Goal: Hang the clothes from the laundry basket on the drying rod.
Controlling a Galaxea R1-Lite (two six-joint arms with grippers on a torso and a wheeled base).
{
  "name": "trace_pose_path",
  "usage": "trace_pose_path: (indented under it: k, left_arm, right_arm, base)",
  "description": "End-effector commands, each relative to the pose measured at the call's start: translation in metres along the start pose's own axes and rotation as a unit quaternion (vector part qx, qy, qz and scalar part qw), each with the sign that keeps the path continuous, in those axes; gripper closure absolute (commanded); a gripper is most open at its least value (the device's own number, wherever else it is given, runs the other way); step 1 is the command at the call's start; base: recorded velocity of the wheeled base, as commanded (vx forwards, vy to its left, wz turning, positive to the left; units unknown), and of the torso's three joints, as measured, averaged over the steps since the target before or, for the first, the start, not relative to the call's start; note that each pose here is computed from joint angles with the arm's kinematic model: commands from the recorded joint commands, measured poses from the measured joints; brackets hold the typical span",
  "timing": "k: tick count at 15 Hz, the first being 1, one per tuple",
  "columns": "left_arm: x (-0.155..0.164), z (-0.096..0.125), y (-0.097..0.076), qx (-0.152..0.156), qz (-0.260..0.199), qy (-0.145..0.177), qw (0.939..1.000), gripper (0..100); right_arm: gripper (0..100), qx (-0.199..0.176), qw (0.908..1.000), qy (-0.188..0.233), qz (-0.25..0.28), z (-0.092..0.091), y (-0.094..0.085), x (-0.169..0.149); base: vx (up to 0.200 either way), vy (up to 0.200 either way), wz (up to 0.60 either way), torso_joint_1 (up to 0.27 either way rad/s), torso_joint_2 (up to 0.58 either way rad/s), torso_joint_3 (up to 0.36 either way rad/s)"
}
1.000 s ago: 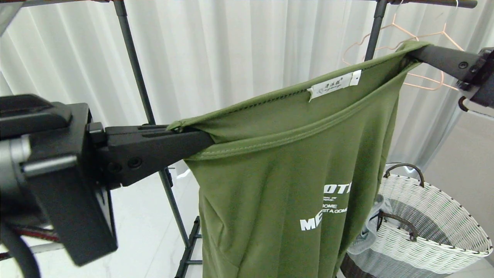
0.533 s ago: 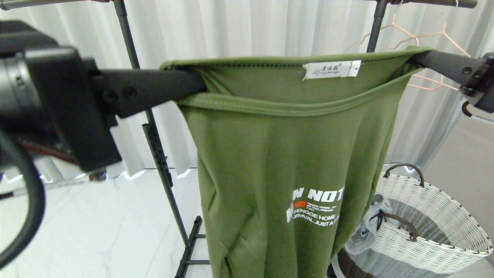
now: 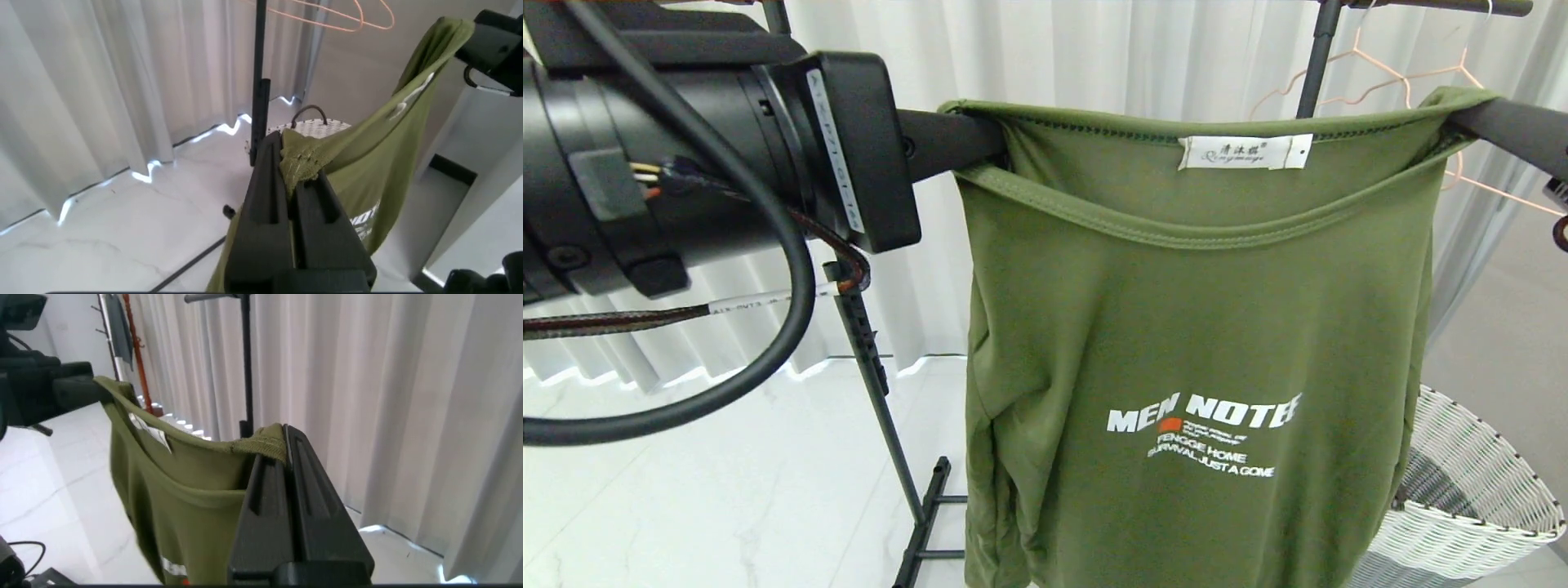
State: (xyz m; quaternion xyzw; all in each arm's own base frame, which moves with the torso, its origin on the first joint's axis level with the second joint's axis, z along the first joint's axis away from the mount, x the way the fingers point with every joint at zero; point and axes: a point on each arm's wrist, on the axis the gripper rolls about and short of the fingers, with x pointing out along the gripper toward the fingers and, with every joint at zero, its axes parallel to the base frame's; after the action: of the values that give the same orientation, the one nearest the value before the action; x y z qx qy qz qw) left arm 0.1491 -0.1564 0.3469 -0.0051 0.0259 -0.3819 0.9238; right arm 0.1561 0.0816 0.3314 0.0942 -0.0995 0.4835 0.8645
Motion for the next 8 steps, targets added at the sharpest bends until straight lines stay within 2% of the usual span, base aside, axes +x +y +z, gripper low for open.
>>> trace_pose_path:
  k: [1,3,5,8]
  left_arm:
    - [-0.001,0.002,0.0,0.001,0.002,-0.004,1.0,100]
    - [0.002,-0.01,0.001,0.002,0.005,0.017,0.9998,100]
    - [0.004,-0.019,0.004,0.016,0.012,0.033,0.9992,100]
    - [0.0,-0.009,0.007,0.022,0.017,0.014,0.9995,100]
  right_arm:
    - [100,-0.006,1.0,-0.007,0.002,0.005,0.002,-0.001]
    - [100,-0.004,1.0,-0.001,0.001,0.0,0.001,-0.002]
    - [100,-0.011,0.9999,0.004,-0.004,-0.003,-0.001,-0.003]
    - [100,-0.015,0.9999,0.003,-0.005,-0.002,-0.001,-0.003]
  base:
    - [0.0,0.0,0.0,0.0,0.0,0.0]
    - [0.0,0.0,0.0,0.0,0.0,0.0]
    - [0.0,0.0,0.0,0.0,0.0,0.0]
    - [0.0,0.0,0.0,0.0,0.0,0.0]
